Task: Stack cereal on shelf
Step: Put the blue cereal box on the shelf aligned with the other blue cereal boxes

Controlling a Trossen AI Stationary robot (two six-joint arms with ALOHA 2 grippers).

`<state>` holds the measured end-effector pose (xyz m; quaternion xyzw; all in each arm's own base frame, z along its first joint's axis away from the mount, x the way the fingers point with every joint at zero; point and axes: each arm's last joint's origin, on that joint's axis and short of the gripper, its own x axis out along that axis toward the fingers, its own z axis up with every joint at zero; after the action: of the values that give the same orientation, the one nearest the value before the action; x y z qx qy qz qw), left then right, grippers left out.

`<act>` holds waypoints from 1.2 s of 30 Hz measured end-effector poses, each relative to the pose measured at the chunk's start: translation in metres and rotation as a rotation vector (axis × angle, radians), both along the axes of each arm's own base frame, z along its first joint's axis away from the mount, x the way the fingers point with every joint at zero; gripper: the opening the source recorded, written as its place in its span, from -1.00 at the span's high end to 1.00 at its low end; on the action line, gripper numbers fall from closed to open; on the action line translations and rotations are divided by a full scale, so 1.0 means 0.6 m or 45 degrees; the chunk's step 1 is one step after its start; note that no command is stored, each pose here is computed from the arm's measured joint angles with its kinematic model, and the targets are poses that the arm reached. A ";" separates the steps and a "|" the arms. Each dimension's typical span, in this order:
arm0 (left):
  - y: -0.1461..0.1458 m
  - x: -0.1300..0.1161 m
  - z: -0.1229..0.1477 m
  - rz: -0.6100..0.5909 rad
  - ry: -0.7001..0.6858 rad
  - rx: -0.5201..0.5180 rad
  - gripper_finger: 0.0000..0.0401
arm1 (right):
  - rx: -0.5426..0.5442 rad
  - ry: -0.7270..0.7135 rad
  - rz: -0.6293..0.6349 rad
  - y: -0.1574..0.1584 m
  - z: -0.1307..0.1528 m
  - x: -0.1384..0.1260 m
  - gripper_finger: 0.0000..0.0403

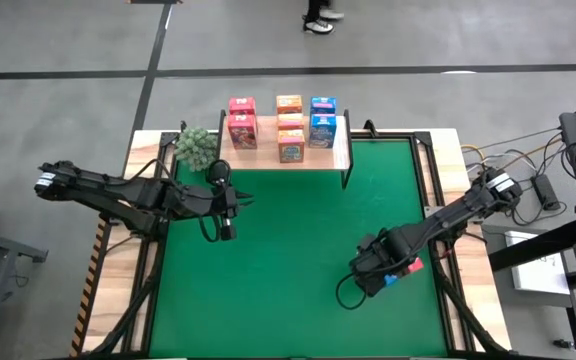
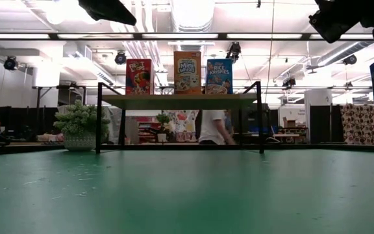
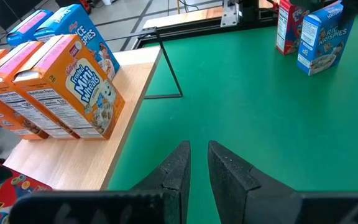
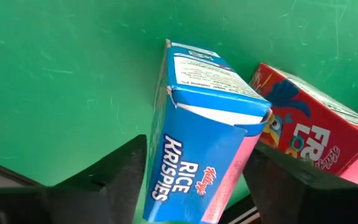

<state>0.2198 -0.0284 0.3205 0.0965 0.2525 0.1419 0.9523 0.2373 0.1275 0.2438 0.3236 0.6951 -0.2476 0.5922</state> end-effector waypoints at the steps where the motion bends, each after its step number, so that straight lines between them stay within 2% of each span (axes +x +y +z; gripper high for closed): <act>1: 0.000 0.000 0.000 0.000 0.000 0.000 0.81 | 0.001 -0.002 -0.001 0.000 0.001 0.000 -0.11; 9: 0.000 0.000 0.000 0.000 0.000 0.000 0.81 | 0.006 -0.010 0.001 0.000 0.002 -0.001 0.13; 19: 0.000 0.000 0.000 -0.001 0.000 0.000 0.81 | 0.032 -0.067 0.055 0.000 0.019 0.007 0.24; 29: 0.000 0.000 0.000 -0.001 0.000 0.000 0.81 | -0.098 -0.417 0.205 -0.029 0.104 0.052 0.25; 36: 0.000 0.000 0.000 -0.002 0.000 0.000 0.81 | -0.305 -0.658 0.510 -0.075 0.174 0.078 0.25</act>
<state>0.2198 -0.0286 0.3205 0.0968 0.2525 0.1412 0.9523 0.2841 0.0827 0.3483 0.1611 0.5378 -0.1163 0.8193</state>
